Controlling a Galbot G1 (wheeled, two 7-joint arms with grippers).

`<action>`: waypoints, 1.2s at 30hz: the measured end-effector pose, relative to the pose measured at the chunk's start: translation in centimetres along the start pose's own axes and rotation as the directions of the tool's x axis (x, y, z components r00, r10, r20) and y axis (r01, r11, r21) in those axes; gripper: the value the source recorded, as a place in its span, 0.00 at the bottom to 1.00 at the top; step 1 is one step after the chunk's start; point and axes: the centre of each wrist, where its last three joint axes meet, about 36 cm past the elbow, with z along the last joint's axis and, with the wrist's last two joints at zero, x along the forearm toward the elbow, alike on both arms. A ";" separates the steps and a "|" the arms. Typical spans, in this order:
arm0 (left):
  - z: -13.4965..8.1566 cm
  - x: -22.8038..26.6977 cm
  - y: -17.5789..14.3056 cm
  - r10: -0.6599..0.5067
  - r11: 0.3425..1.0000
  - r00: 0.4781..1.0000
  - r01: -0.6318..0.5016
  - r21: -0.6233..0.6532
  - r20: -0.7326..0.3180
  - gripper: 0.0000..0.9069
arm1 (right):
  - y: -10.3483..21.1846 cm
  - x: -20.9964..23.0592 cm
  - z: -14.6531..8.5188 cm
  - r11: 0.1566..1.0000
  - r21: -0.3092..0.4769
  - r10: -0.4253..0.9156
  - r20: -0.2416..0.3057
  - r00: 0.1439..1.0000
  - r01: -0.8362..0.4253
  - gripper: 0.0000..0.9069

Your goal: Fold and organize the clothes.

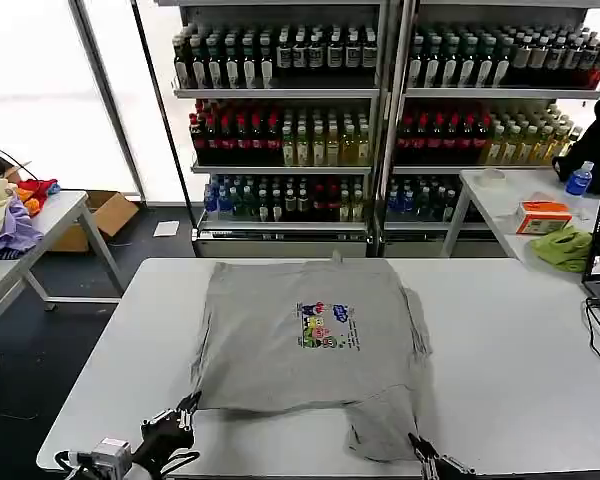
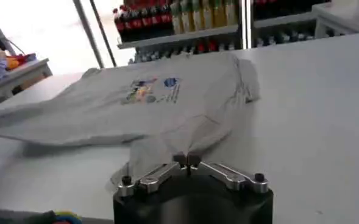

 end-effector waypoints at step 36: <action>-7.1 -16.3 8.7 0.064 0.997 0.997 -0.066 0.048 0.033 0.01 | -3.0 -25.1 -7.1 0.998 0.037 0.032 0.209 0.977 -0.041 0.00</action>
